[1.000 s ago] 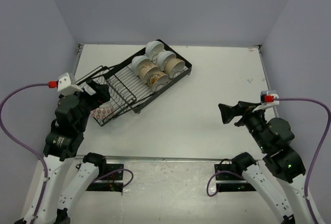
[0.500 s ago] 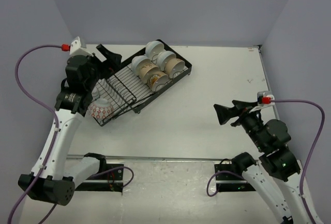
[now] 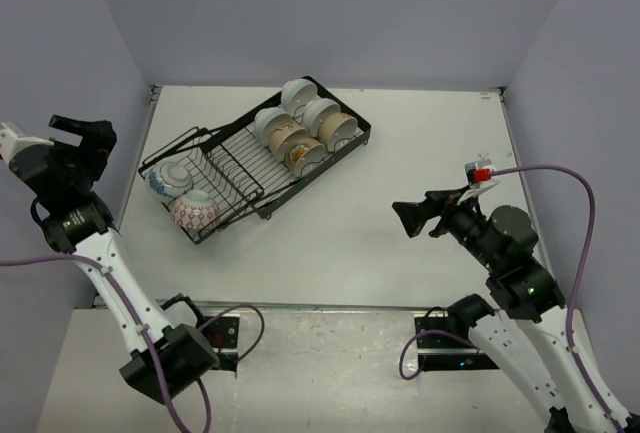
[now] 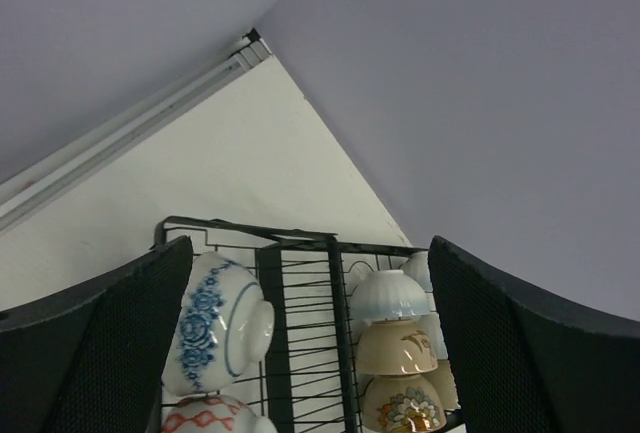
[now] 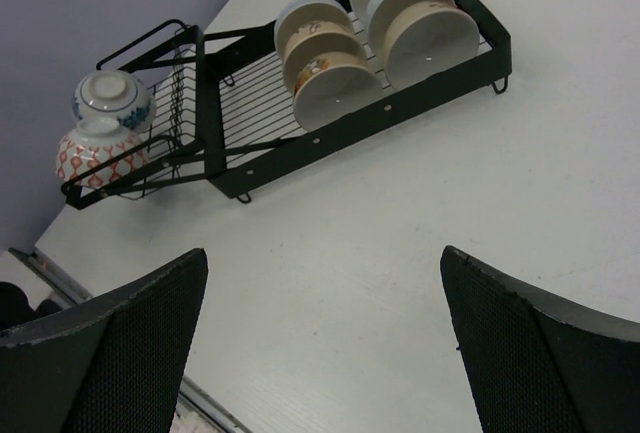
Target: Unload the bowls from the dish rack
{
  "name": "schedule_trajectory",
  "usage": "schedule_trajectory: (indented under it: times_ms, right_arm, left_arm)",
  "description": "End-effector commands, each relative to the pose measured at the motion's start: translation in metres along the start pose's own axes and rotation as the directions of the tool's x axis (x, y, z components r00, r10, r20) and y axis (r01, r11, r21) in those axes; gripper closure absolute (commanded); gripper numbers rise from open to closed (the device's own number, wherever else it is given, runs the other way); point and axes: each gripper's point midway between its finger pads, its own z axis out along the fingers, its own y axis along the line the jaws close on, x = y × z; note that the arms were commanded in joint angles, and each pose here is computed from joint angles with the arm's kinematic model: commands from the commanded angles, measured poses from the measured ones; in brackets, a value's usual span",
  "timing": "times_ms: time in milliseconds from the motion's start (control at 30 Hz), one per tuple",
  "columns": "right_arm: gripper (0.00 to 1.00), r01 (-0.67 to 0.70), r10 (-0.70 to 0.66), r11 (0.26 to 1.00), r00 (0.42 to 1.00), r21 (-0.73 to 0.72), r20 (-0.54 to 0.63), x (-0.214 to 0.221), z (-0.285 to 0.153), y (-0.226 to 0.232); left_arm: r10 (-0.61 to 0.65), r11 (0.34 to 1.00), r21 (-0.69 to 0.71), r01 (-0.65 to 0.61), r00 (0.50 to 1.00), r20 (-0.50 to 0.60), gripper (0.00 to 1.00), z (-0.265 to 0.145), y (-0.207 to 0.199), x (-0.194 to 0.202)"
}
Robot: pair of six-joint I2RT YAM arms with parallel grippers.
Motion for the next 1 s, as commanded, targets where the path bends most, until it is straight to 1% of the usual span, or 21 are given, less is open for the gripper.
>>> schedule_trajectory:
  times_ms: [0, 33, 100, 133, 233, 267, 333, 467, 533, 633, 767, 833, 900, 933, 967]
  right_arm:
    - [0.01, 0.028, -0.024, 0.996, 0.999, -0.089, 0.040, -0.017, -0.006, 0.020]
    - [0.01, 0.032, -0.028, 0.996, 0.998, -0.087, 0.049, -0.018, -0.008, 0.019]
    - [0.01, 0.033, -0.027, 0.995, 0.998, -0.093, 0.058, -0.017, -0.007, 0.020]
    - [0.01, 0.035, -0.028, 0.993, 0.998, -0.116, 0.063, -0.017, -0.007, 0.024]
    - [0.01, 0.037, -0.032, 0.990, 0.999, -0.135, 0.040, -0.015, -0.005, 0.027]
    - [0.01, 0.033, -0.032, 0.990, 0.999, -0.137, 0.014, -0.012, -0.004, 0.028]
    - [0.01, 0.031, -0.032, 0.991, 0.999, -0.129, -0.009, -0.008, -0.002, 0.026]
    - [0.01, 0.026, -0.029, 0.996, 0.999, -0.090, -0.032, -0.001, 0.004, 0.017]
    - [0.01, 0.029, -0.031, 0.998, 0.999, -0.059, -0.035, -0.001, 0.004, 0.012]
    - [0.01, 0.035, -0.036, 0.999, 0.999, -0.035, -0.034, -0.001, 0.006, 0.007]
    - [0.01, 0.025, -0.025, 1.000, 0.998, 0.003, -0.063, 0.009, 0.014, -0.002]
    - [0.01, 0.017, -0.017, 1.000, 0.997, 0.001, -0.077, 0.014, 0.015, -0.003]
    - [0.01, 0.010, -0.012, 1.000, 0.996, -0.022, -0.089, 0.018, 0.018, 0.000]
    - [0.01, 0.009, -0.012, 1.000, 0.995, -0.030, -0.095, 0.019, 0.018, 0.001]
    - [0.01, 0.012, -0.015, 0.999, 0.995, -0.034, -0.096, 0.020, 0.019, 0.002]
  left_arm:
    - [-0.102, 0.993, -0.077, 0.094, 0.989, -0.111, 0.00, 0.000, 0.067, 0.029]
    - [-0.138, 0.989, -0.075, 0.130, 0.983, -0.123, 0.00, 0.000, 0.078, 0.034]
    - [-0.163, 0.985, -0.075, 0.153, 0.976, -0.146, 0.00, 0.000, 0.093, 0.048]
    - [-0.147, 0.988, -0.072, 0.137, 0.978, -0.151, 0.00, 0.000, 0.094, 0.051]
    - [-0.091, 0.996, -0.038, 0.087, 0.989, -0.117, 0.00, -0.007, 0.087, 0.046]
    - [-0.078, 0.997, -0.034, 0.074, 0.991, -0.110, 0.00, -0.009, 0.085, 0.045]
    - [-0.073, 0.997, -0.029, 0.070, 0.989, -0.127, 0.00, -0.010, 0.086, 0.050]
    - [-0.121, 0.993, -0.031, 0.118, 0.973, -0.197, 0.00, 0.000, 0.108, 0.081]
    - [-0.141, 0.990, -0.016, 0.141, 0.968, -0.209, 0.00, 0.005, 0.117, 0.094]
    - [-0.168, 0.984, 0.016, 0.177, 0.953, -0.252, 0.00, 0.008, 0.117, 0.107]
    - [-0.141, 0.984, 0.070, 0.165, 0.953, -0.268, 0.00, 0.012, 0.109, 0.109]
    - [-0.125, 0.982, 0.106, 0.158, 0.956, -0.264, 0.00, 0.016, 0.106, 0.110]
    - [-0.141, 0.975, 0.123, 0.184, 0.945, -0.296, 0.00, 0.017, 0.107, 0.118]
    - [-0.133, 0.969, 0.162, 0.189, 0.943, -0.305, 0.00, 0.017, 0.101, 0.118]
    - [-0.136, 0.965, 0.171, 0.197, 0.939, -0.315, 0.00, 0.017, 0.101, 0.120]
